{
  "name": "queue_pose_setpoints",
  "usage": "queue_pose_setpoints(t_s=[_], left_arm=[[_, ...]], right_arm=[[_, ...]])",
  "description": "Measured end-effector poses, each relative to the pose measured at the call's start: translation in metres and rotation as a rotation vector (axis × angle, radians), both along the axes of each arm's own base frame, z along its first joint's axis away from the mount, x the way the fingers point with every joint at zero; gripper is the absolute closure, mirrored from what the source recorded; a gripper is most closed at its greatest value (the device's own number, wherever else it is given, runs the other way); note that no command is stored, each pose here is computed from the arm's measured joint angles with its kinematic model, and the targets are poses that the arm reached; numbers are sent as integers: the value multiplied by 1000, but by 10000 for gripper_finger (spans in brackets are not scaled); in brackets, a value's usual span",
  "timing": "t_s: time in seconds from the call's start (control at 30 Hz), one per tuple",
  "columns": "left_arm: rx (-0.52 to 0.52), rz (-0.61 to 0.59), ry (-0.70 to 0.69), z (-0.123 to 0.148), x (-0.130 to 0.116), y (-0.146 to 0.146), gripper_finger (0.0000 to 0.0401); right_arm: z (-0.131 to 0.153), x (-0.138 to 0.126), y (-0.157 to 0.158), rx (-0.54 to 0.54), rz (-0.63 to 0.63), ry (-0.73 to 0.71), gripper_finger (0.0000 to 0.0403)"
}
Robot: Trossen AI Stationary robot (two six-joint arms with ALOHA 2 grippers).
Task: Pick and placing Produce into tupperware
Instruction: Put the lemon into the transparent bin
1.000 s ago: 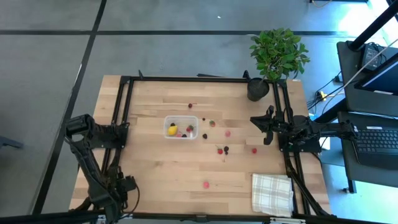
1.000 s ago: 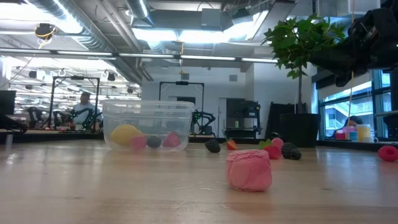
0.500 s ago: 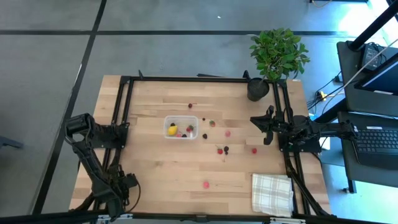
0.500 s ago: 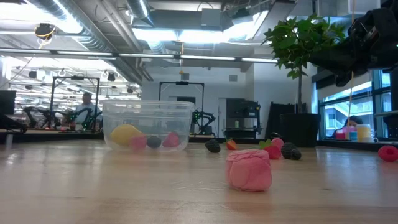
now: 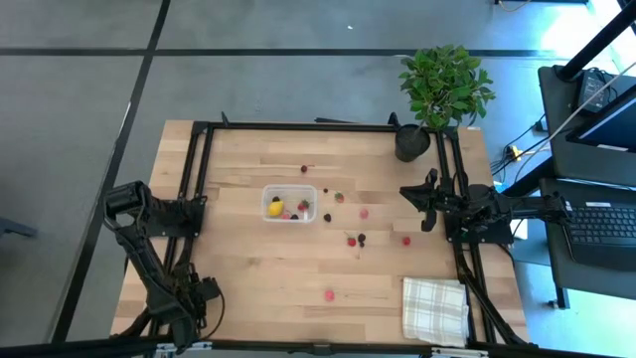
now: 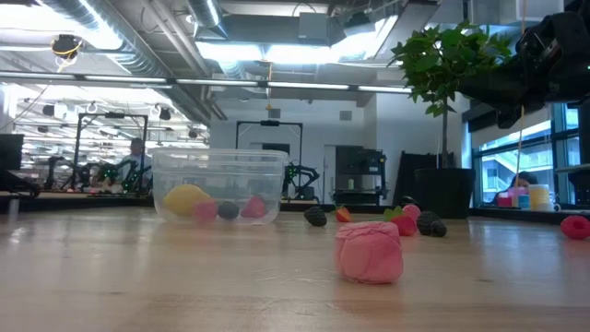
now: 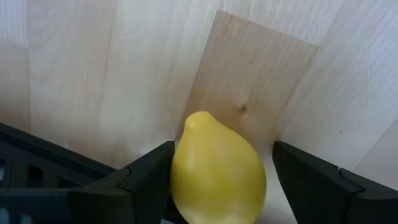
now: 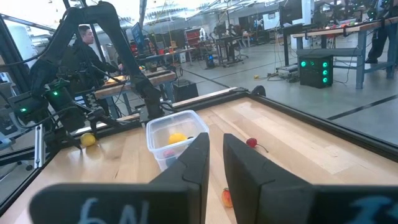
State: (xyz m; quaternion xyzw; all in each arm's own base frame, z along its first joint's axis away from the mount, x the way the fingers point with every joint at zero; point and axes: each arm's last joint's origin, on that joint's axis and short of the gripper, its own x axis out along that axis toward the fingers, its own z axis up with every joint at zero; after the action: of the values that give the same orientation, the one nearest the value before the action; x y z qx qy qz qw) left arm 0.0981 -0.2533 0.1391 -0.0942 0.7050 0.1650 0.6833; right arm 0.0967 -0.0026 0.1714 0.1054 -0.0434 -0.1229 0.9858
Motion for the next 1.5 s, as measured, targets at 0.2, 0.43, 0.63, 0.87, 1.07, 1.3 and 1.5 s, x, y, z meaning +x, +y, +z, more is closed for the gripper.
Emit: queue_pose_setpoints(t_s=[0.2, 0.43, 0.63, 0.87, 1.07, 1.3, 1.5], left_arm=[[0, 0, 0, 0, 0, 0, 136], [0, 0, 0, -1, 0, 0, 136], [0, 0, 0, -1, 0, 0, 136], [1, 0, 1, -1, 0, 0, 136], [1, 0, 1, -1, 0, 0, 150], [3, -1, 3, -1, 0, 0, 201], [4, -1, 4, -1, 0, 0, 200]], right_arm=[[0, 0, 0, 0, 0, 0, 352], [0, 0, 0, 0, 0, 0, 352], [0, 0, 0, 0, 0, -1, 352], [0, 0, 0, 0, 0, 0, 352], [0, 0, 0, 0, 0, 0, 352], [0, 0, 0, 0, 0, 0, 352], [0, 0, 0, 0, 0, 0, 352]])
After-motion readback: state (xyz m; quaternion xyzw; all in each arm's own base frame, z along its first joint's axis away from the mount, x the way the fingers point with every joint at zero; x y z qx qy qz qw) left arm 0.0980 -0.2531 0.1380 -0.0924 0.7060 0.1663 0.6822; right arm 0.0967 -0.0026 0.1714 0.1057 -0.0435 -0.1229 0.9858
